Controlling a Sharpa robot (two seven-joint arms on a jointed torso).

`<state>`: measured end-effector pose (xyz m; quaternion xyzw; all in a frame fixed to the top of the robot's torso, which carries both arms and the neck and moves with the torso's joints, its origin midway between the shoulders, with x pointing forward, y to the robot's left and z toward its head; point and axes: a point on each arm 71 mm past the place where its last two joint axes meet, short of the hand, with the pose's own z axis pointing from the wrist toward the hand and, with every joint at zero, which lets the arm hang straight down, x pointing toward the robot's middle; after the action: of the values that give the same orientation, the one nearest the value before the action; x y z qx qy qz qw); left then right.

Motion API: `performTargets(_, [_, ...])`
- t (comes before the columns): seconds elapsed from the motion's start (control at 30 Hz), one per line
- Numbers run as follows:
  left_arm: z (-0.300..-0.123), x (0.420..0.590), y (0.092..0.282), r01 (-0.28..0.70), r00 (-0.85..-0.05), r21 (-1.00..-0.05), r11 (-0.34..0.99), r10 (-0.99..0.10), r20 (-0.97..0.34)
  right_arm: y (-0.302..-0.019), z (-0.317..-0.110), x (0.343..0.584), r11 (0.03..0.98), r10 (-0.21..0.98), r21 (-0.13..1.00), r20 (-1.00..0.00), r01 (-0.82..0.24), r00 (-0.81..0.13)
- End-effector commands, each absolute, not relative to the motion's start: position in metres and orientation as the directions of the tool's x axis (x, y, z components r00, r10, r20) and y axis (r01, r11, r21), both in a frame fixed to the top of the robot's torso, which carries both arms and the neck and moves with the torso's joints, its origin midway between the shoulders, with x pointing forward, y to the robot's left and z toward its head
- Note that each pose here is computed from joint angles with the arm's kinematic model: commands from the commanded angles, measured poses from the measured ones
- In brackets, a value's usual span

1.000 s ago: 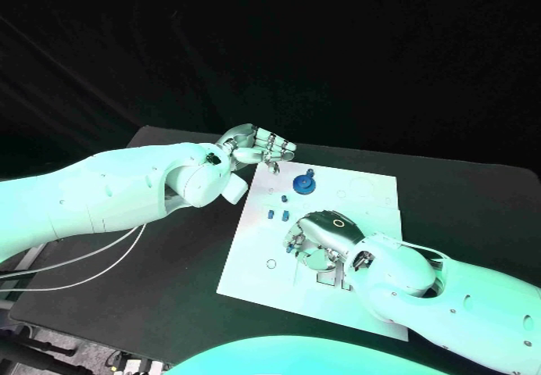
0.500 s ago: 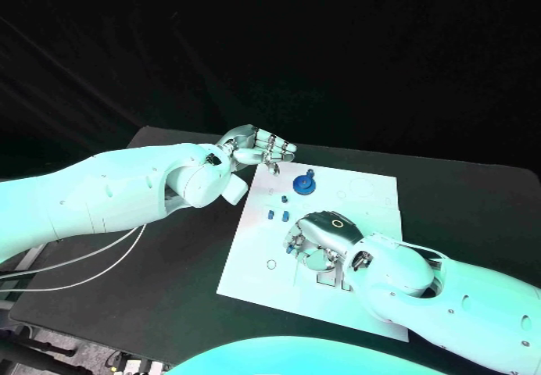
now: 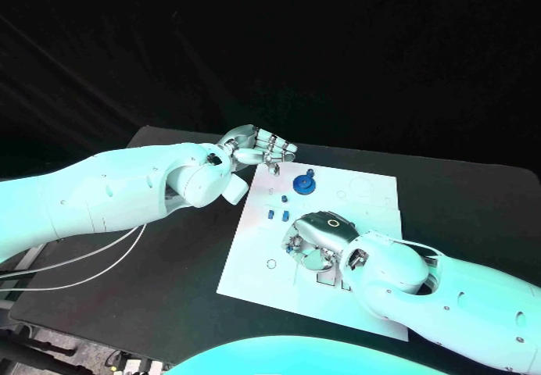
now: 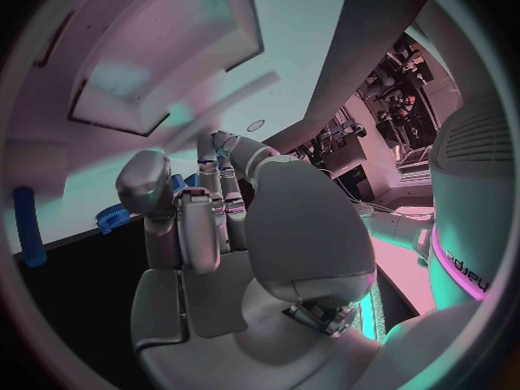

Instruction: Assemble the parts on the task board

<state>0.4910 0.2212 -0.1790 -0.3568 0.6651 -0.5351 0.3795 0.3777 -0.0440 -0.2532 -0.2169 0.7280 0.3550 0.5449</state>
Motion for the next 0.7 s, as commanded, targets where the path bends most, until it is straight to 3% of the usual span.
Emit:
performTargets(0.03, [-0.179,0.491,0.218,-0.069,-0.477,-0.982,0.175,-0.871,-0.122,-0.046,-0.263,0.377,0.668,0.009,0.274,-0.933,-0.692,-0.36])
performTargets(0.7, [-0.18,0.492,0.219,-0.078,-0.477,-0.978,0.191,-0.869,-0.132,-0.056,-0.253,0.38,0.689,0.131,0.301,-0.946,-0.66,-0.295])
